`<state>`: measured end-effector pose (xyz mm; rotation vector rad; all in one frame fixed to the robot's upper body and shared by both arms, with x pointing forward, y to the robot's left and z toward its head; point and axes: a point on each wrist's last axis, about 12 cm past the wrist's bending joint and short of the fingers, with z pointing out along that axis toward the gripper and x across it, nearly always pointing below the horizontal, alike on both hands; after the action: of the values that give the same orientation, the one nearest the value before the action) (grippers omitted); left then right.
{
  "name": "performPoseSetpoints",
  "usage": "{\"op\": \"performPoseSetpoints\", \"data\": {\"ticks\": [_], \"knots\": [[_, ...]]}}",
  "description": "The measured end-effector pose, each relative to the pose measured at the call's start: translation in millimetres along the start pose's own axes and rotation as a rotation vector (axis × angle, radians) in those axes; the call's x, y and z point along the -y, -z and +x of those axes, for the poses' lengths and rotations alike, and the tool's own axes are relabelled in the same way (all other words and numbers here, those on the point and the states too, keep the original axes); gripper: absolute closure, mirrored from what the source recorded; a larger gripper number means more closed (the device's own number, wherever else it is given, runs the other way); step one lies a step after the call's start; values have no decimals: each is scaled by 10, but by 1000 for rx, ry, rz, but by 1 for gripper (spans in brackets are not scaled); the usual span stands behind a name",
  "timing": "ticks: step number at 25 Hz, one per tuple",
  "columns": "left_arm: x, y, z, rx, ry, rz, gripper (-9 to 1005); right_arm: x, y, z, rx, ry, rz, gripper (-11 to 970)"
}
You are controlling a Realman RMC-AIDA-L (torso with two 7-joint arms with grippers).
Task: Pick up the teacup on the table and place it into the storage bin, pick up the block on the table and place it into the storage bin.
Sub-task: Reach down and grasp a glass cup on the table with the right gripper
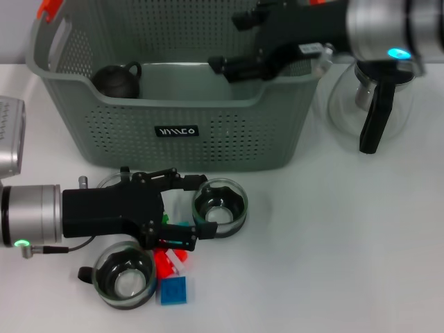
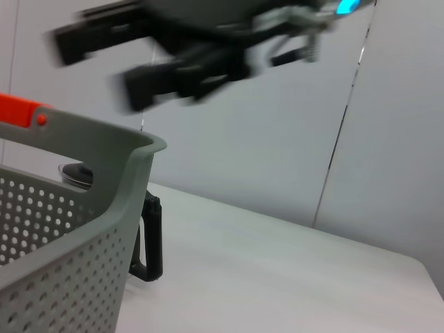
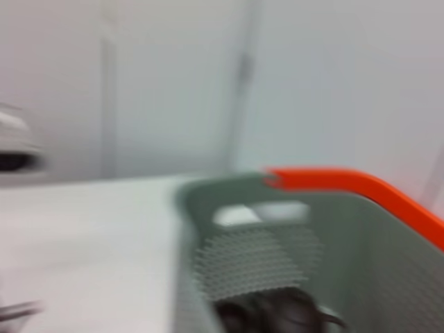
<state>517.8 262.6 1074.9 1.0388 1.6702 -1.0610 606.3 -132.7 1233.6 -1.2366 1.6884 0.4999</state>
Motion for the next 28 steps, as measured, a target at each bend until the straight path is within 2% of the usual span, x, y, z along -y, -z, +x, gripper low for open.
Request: {"op": "performPoseSetpoints", "data": {"ticks": [6, 11, 20, 28], "knots": [[-23, 37, -8, -12, -7, -9, 92, -152, 390, 153, 3, 49, -193, 164], [-49, 55, -3, -32, -14, -27, 92, -238, 436, 341, -98, 84, -277, 163], [-75, 87, -13, -40, -24, -47, 93, -451, 52, 433, -274, 168, -386, 164], [-66, 101, 14, -43, -18, -54, 94, -565, -340, 476, -401, 232, -411, 167]]}}
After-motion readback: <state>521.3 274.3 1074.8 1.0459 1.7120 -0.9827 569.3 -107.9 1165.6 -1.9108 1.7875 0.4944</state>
